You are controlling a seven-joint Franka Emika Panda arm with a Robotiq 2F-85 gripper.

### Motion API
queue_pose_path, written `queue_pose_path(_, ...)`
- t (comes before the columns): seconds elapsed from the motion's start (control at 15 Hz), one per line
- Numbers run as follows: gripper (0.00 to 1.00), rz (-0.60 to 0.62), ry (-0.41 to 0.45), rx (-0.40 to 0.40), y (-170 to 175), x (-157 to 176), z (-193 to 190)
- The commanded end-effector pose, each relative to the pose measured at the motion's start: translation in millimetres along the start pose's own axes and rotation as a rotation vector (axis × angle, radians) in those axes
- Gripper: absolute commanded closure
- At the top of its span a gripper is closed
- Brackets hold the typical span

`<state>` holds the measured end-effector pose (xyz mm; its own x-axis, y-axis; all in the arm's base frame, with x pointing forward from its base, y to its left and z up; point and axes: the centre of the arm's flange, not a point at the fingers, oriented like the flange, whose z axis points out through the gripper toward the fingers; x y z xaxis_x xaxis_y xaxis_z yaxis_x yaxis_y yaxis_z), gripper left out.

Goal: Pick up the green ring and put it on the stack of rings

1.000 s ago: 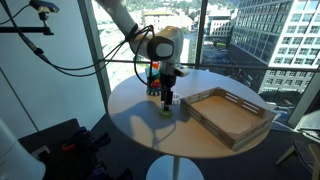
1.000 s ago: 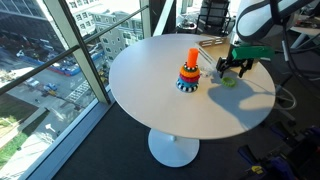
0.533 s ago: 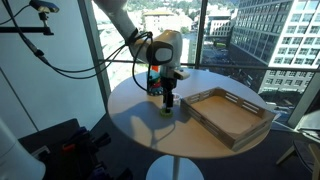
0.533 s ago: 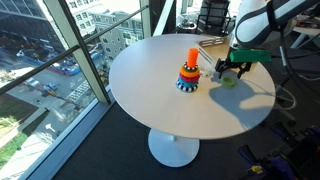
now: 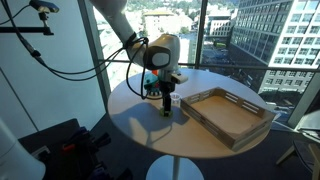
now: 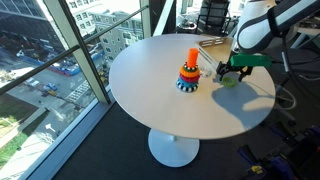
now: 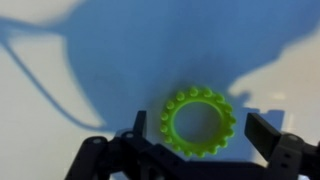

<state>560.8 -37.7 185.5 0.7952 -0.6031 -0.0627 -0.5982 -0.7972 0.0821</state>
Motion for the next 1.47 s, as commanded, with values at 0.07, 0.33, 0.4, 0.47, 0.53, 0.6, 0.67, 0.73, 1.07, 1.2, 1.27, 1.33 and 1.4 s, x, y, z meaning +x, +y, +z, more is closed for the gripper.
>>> queue_pose_path(0.07,0.00,0.042,0.013,0.021,6,-6,4)
queue_pose_path(0.33,0.00,0.061,0.028,0.056,7,-5,10)
queue_pose_path(0.4,0.01,0.068,0.030,0.063,8,-5,10)
queue_pose_path(0.47,0.25,0.075,0.030,0.070,8,-5,12)
queue_pose_path(0.53,0.26,0.083,0.027,0.075,9,-5,13)
queue_pose_path(0.6,0.30,0.092,0.027,0.080,9,-5,14)
queue_pose_path(0.67,0.40,0.098,0.029,0.089,9,-5,12)
queue_pose_path(0.73,0.47,0.102,0.033,0.095,9,-5,9)
queue_pose_path(1.07,0.51,0.086,0.041,0.096,6,-11,-27)
queue_pose_path(1.2,0.51,0.059,0.034,0.094,0,-15,-48)
queue_pose_path(1.27,0.51,0.048,0.028,0.094,-3,-17,-58)
queue_pose_path(1.33,0.51,0.040,0.032,0.089,-6,-19,-70)
queue_pose_path(1.4,0.51,0.026,0.032,0.085,-9,-22,-80)
